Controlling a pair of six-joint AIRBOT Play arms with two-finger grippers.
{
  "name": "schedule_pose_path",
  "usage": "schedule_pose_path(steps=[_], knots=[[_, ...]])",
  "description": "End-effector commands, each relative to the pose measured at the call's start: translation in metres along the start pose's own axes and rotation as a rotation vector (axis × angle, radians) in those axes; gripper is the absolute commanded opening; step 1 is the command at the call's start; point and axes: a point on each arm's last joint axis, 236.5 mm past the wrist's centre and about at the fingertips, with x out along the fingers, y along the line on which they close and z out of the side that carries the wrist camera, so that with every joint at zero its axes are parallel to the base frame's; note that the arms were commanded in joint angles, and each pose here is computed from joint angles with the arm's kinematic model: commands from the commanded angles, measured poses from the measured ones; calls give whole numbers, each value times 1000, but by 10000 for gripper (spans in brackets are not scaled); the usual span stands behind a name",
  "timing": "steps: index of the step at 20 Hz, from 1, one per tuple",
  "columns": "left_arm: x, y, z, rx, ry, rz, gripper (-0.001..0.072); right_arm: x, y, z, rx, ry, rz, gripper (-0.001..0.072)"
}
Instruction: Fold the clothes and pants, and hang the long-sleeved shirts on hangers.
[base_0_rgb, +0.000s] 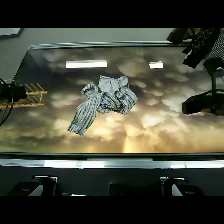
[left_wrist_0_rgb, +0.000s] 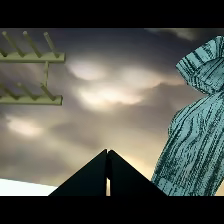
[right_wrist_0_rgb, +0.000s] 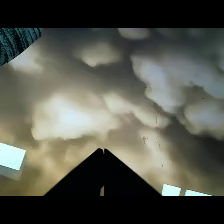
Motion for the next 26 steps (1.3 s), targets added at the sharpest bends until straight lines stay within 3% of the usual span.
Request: schedule_pose_path(steps=[1, 6, 7, 8, 9, 13, 18, 21, 26], knots=[[0, 1, 0, -1, 0, 1, 34, 0, 0, 0, -1, 1, 1, 41], [0, 0, 1, -1, -6, 0, 36, 0, 0, 0, 0, 1, 1, 41], [0, 0, 1, -2, -6, 0, 83, 0, 0, 0, -1, 1, 1, 41], [1, 0, 0, -10, 3, 1, 425, 0, 0, 0, 0, 0, 1, 41], [2, 1, -3, -33, 16, 4, 716, 0, 0, 0, 0, 1, 1, 41], [46, 14, -41, -188, 143, -1, 720, 0, 0, 0, -1, 0, 1, 41], [141, -24, -95, -499, 264, -364, 720, 0, 0, 0, -1, 0, 1, 41], [180, -52, -104, -555, 320, -523, 720, 0, 0, 0, 0, -1, 1, 41], [236, -90, -129, -540, 437, -570, 720, 0, 1, 1, 1, -2, 3, 41]])
